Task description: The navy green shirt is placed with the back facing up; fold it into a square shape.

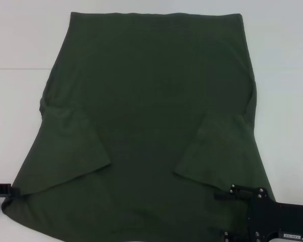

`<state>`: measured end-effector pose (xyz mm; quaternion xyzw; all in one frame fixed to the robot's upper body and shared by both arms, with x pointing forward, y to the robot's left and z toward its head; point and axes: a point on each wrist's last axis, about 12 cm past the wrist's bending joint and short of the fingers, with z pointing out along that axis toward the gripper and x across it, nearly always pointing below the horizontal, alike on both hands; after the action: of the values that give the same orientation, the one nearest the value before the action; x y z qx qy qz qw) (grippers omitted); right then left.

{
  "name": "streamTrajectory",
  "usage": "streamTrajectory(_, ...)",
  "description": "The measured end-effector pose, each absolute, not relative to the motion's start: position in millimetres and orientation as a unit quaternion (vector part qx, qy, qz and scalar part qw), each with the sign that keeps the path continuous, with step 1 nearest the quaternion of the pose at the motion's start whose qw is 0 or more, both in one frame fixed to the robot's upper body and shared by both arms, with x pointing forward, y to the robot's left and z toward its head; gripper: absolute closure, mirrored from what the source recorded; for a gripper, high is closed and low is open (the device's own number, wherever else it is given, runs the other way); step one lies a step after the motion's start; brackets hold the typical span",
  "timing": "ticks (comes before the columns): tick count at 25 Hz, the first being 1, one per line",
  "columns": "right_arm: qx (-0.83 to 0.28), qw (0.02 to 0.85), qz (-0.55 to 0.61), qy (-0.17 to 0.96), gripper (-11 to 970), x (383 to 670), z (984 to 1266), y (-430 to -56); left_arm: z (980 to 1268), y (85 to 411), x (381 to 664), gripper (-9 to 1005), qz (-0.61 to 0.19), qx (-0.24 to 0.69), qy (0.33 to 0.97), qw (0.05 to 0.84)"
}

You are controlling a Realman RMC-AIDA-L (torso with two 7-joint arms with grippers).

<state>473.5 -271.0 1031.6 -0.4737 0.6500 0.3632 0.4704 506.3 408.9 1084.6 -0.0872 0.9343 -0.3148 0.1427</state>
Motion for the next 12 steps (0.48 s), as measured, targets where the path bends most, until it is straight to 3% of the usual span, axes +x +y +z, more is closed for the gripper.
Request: streamTrajectory(12, -0.474, 0.470, 0.363, 0.650, 170, 473.5, 1031.6, -271.0, 1079.6, 402.8, 507.4, 142, -0.319, -0.083, 0.934, 0.137)
